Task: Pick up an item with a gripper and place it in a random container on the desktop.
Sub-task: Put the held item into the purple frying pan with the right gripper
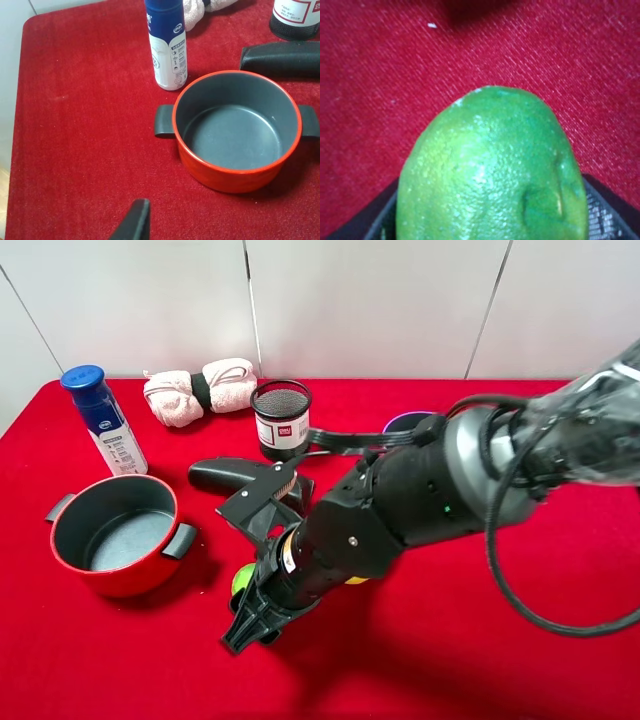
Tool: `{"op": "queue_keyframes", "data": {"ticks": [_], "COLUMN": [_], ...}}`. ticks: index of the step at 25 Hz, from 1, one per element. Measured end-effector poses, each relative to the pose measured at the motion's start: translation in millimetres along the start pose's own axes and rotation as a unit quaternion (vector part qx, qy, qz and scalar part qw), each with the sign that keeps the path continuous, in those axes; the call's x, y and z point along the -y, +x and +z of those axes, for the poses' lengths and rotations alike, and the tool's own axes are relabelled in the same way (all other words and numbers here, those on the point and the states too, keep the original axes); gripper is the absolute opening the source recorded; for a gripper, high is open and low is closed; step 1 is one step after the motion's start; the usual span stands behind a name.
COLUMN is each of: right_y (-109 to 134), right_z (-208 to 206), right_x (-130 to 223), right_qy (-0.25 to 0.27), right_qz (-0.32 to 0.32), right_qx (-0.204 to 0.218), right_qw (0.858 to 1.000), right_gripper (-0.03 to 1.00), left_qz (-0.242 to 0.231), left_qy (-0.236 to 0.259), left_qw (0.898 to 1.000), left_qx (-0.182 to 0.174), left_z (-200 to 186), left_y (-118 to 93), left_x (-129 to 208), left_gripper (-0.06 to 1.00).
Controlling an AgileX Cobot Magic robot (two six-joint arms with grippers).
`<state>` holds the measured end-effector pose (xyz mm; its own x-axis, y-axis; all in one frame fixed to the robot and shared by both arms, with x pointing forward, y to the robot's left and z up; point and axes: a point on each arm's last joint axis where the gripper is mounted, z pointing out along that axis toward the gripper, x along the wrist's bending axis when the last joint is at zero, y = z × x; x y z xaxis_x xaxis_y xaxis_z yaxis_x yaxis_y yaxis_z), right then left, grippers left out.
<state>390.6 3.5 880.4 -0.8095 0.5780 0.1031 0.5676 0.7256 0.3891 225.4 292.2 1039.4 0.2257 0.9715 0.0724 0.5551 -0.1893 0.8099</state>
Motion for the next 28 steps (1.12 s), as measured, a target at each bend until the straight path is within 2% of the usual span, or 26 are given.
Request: {"op": "queue_keyframes", "data": {"ticks": [11, 15, 22, 28], "right_y": [3.8, -2.7, -31.7, -69.0], "right_z": [-35.5, -49.2, -68.2, -85.1], "right_x": [-5.1, -6.5, -9.5, -22.5], "right_qy": [-0.003, -0.001, 0.015, 0.03], "right_qz": [-0.002, 0.006, 0.019, 0.025], "right_qx": [-0.009, -0.007, 0.019, 0.063], "right_qw": [1.0, 1.0, 1.0, 0.997], "right_gripper": [0.48, 0.48, 0.48, 0.48], "left_qz": [0.0, 0.0, 0.0, 0.0], "left_qy": [0.0, 0.0, 0.0, 0.0], "left_qw": [1.0, 1.0, 1.0, 1.0], "left_qx": [0.0, 0.0, 0.0, 0.0], "left_z": [0.0, 0.0, 0.0, 0.0], "left_y": [0.0, 0.0, 0.0, 0.0], "left_x": [0.0, 0.0, 0.0, 0.0], "left_gripper": [0.98, 0.98, 0.98, 0.98]}}
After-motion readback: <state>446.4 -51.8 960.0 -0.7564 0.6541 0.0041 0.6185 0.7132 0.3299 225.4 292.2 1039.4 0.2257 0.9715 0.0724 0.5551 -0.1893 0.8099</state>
